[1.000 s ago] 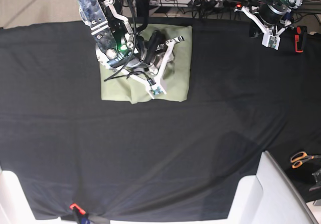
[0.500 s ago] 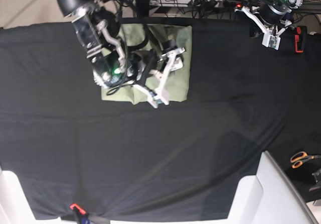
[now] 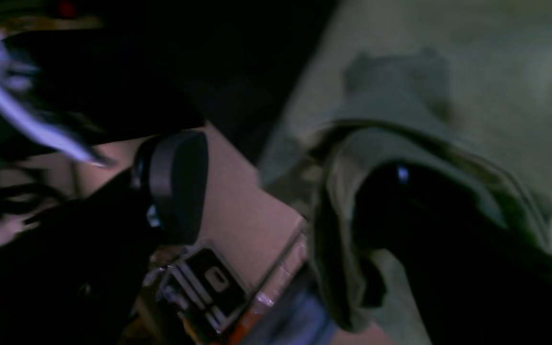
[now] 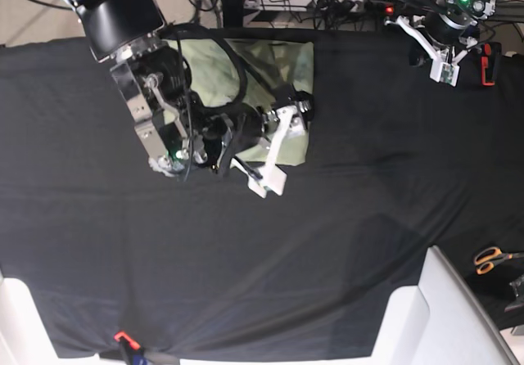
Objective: Fold the T-shirt properly
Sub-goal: 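Press and smooth the folded stack with the right gripper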
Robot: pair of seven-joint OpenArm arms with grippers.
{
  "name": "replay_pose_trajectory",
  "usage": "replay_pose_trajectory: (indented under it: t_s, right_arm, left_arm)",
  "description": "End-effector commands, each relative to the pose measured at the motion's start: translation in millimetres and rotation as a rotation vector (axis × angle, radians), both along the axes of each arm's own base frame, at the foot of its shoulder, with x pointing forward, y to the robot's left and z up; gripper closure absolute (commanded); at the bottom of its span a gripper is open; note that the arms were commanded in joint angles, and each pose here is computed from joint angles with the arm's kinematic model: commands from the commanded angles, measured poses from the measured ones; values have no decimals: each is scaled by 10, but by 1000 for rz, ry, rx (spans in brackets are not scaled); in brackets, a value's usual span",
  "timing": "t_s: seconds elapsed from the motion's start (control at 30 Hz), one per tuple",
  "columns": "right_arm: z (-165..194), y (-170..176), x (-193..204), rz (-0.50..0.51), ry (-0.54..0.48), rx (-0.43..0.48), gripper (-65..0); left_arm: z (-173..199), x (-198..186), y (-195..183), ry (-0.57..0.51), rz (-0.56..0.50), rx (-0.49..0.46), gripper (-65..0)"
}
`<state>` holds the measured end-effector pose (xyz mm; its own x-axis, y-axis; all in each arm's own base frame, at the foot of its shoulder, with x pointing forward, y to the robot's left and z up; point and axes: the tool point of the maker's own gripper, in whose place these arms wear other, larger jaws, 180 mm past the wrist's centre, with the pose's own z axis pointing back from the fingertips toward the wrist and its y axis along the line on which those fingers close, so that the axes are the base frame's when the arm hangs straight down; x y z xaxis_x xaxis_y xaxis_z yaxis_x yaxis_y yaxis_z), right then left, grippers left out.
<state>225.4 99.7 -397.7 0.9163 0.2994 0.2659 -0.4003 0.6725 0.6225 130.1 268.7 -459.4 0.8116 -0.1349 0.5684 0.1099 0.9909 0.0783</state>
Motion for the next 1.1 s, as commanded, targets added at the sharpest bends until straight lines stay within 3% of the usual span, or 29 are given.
replay_pose_trajectory:
  t_s: [0.0,0.33,0.6,0.8,0.93,1.07]
  right_arm:
    - [108,73,78,-8,-10,40,-432]
    - [-127,101,89,19,104,-7,-432]
    - [173,405,71,42,201,172,-432]
    - [342,528,63,68,227,247,-432]
    - [343,517,69,67,229,246,-432]
    - [226,348,107,5,267,194,-432]
  left_arm:
    - [78,79,44,-33,-6,10,0]
    - [141,224,106,-59,-14,26,0]
    - [167,294,114,-73,-17,30,0]
    - [143,270,120,-64,-14,28,0]
    - [141,263,120,-63,-14,28,0]
    - [134,242,120,-58,-14,28,0]
